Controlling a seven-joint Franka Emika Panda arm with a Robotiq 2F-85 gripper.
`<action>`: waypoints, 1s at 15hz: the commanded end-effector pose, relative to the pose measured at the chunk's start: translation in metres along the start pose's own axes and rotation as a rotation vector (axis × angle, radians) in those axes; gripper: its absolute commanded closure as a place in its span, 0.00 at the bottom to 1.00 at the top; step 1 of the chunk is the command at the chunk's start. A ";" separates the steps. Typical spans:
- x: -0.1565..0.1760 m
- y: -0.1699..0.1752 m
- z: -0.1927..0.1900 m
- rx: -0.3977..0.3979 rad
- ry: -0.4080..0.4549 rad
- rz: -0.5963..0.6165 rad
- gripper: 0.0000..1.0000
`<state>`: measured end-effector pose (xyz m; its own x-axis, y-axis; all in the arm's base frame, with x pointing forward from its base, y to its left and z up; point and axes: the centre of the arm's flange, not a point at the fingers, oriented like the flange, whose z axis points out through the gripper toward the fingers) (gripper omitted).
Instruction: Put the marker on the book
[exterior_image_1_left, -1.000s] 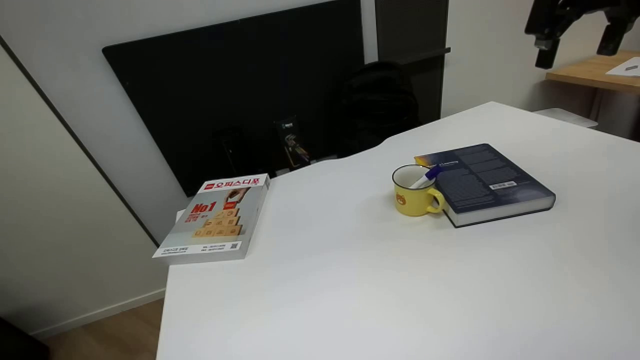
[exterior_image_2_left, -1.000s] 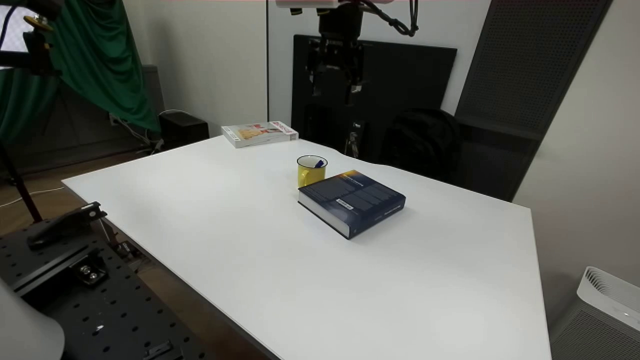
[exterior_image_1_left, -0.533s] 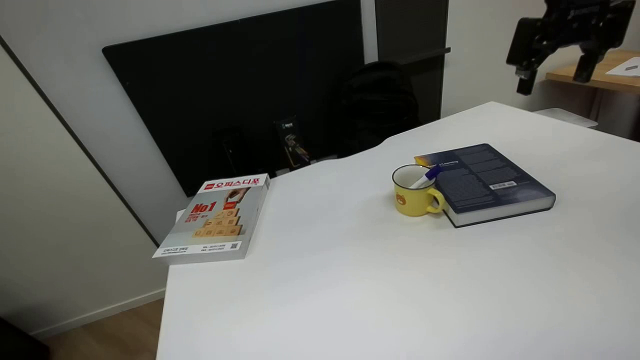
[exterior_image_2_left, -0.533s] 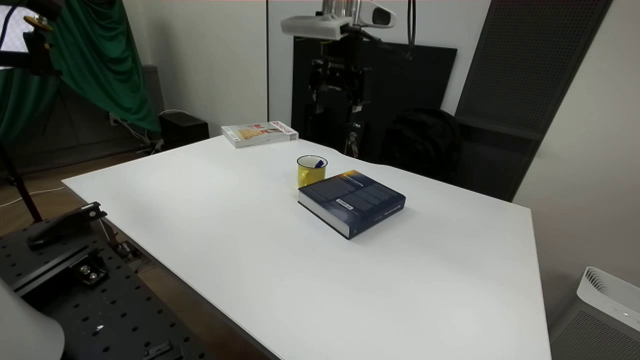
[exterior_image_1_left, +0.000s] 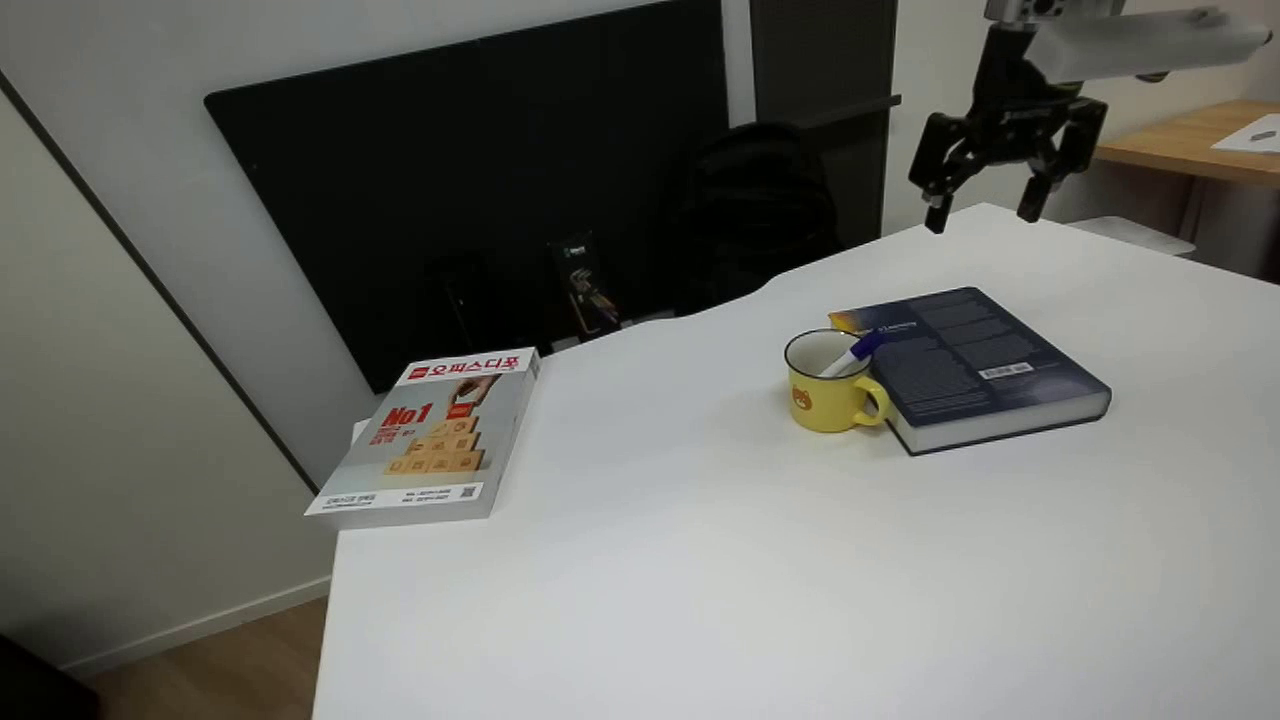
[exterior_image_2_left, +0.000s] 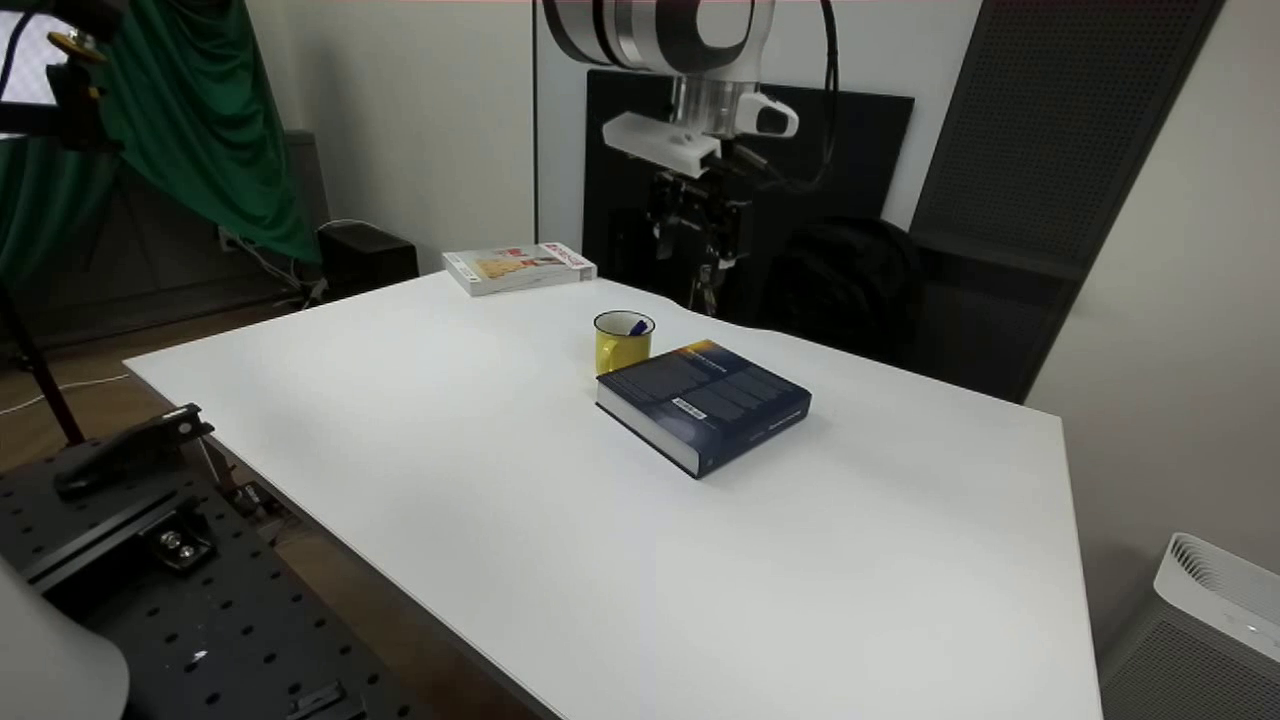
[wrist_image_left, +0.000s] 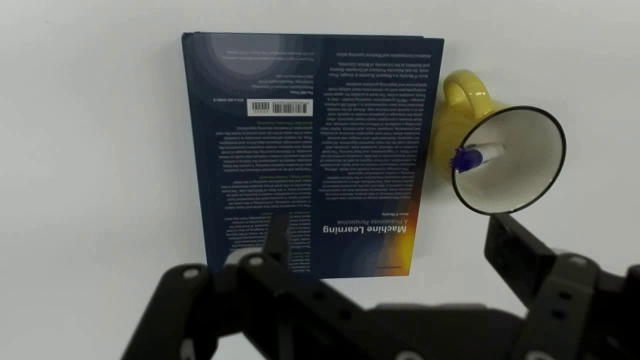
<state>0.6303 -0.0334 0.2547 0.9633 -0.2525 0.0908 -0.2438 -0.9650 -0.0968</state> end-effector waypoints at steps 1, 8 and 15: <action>0.037 -0.010 0.032 0.097 0.049 0.057 0.00; 0.033 -0.024 0.073 0.245 0.057 0.251 0.00; 0.007 -0.024 0.081 0.299 0.005 0.323 0.00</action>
<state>0.6593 -0.0028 0.1797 0.8607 -0.5082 0.0301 -0.4621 -0.8046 -0.3729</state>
